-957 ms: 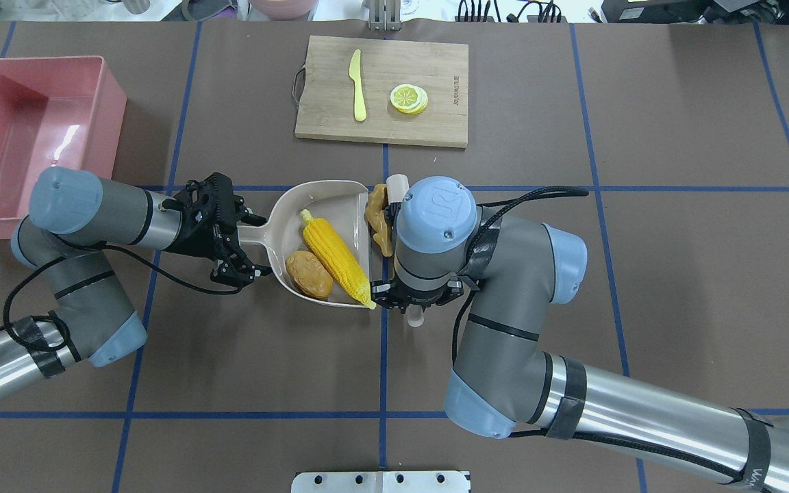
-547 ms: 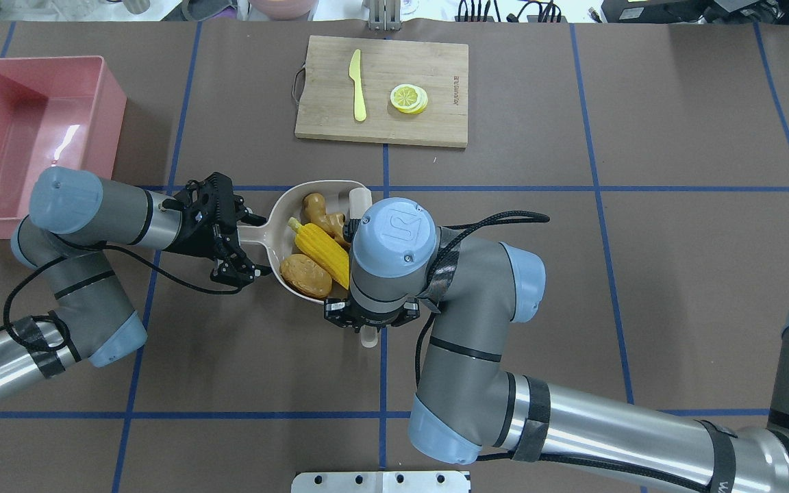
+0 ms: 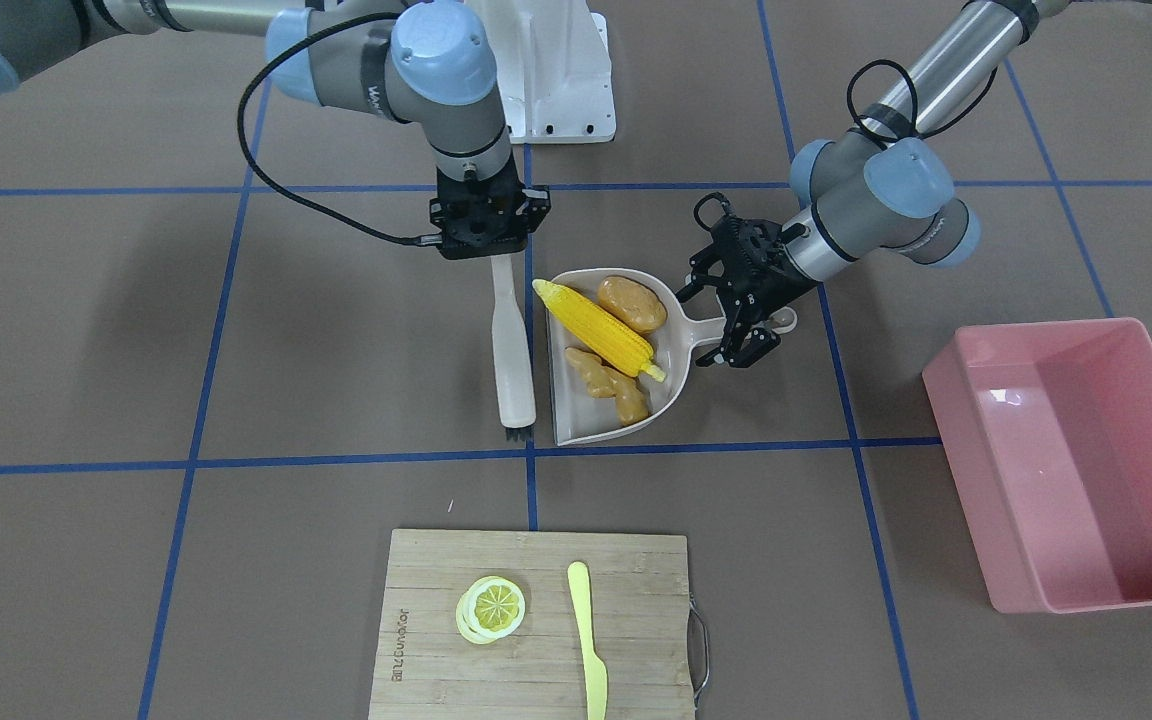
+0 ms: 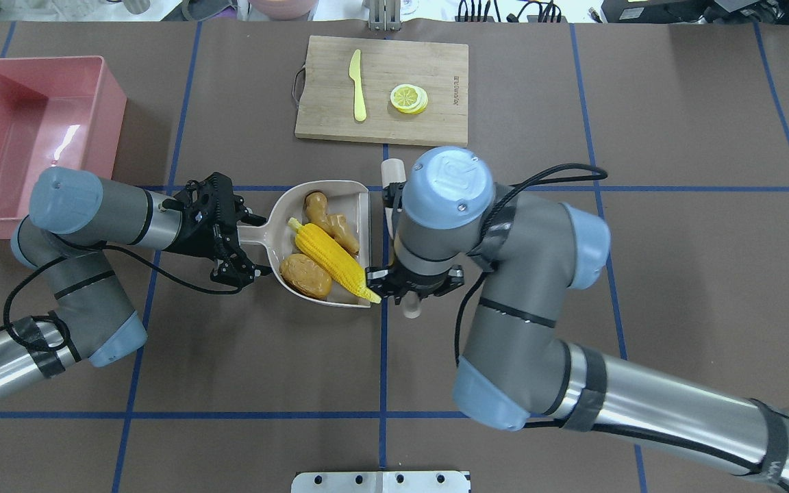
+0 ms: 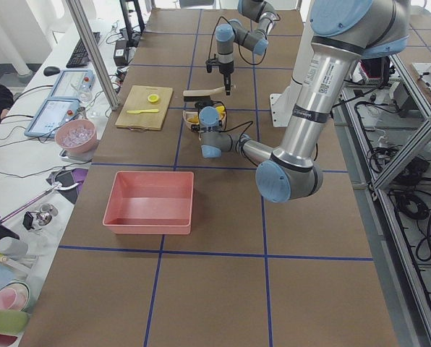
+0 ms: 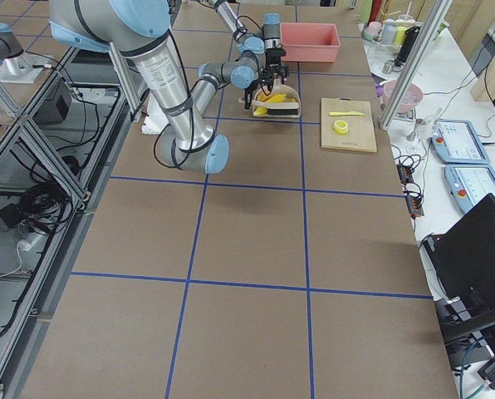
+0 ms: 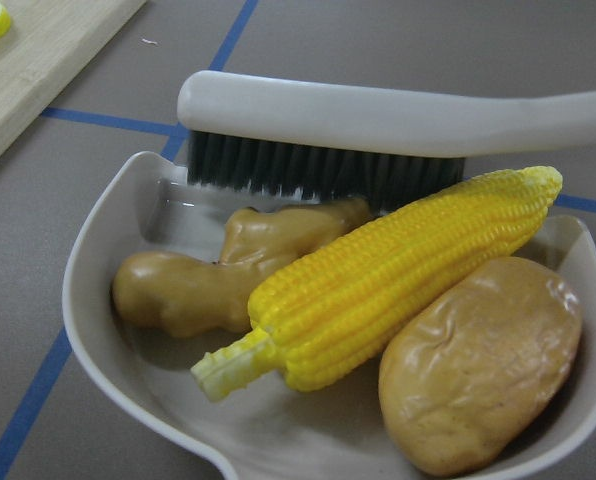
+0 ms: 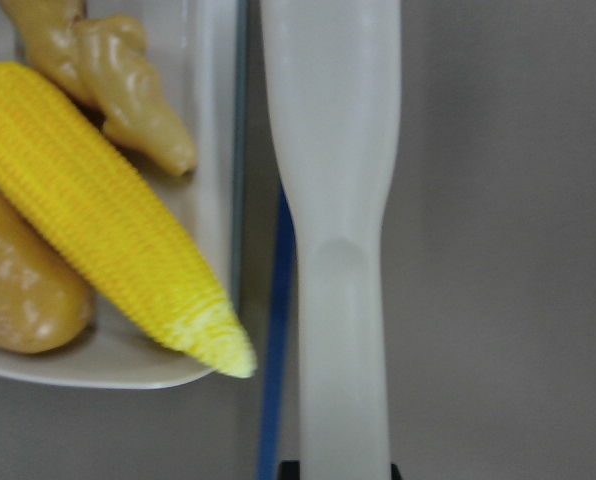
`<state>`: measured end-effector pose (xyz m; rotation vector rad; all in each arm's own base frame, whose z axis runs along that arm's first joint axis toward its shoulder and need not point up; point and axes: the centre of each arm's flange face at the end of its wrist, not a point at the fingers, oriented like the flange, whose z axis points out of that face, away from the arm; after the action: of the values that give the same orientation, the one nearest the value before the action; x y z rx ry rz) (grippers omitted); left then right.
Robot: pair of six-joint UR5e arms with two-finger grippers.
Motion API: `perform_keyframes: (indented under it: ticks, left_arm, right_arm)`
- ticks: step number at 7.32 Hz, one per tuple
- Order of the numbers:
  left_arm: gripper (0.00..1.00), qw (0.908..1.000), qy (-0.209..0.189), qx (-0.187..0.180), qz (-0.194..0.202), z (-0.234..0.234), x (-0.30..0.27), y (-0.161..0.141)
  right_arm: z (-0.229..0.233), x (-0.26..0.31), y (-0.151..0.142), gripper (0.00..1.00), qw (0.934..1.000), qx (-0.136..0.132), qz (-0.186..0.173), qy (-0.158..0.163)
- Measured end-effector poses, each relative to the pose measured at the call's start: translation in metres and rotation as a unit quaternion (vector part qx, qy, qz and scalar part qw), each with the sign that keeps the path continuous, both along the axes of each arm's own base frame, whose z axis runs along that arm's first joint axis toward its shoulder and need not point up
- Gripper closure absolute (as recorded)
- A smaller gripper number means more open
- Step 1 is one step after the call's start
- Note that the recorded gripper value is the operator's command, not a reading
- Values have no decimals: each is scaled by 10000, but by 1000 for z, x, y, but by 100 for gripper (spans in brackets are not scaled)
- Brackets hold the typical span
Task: Sweep and dump trash into bin
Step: 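Return the brush to its spot with the right gripper and release it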
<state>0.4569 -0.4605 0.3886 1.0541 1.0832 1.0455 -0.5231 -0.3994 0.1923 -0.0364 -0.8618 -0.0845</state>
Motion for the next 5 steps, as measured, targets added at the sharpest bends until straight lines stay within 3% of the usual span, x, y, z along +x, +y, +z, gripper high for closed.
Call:
perform_keyframes:
  ticks: [2,5]
  left_arm:
    - [15,10000,0,0,0,0,0,0]
    - [44,10000,0,0,0,0,0,0]
  right_arm:
    - [56,92,-12,100,9997,173,-72,185]
    - [189,220,11,100,9978,230,-38,623]
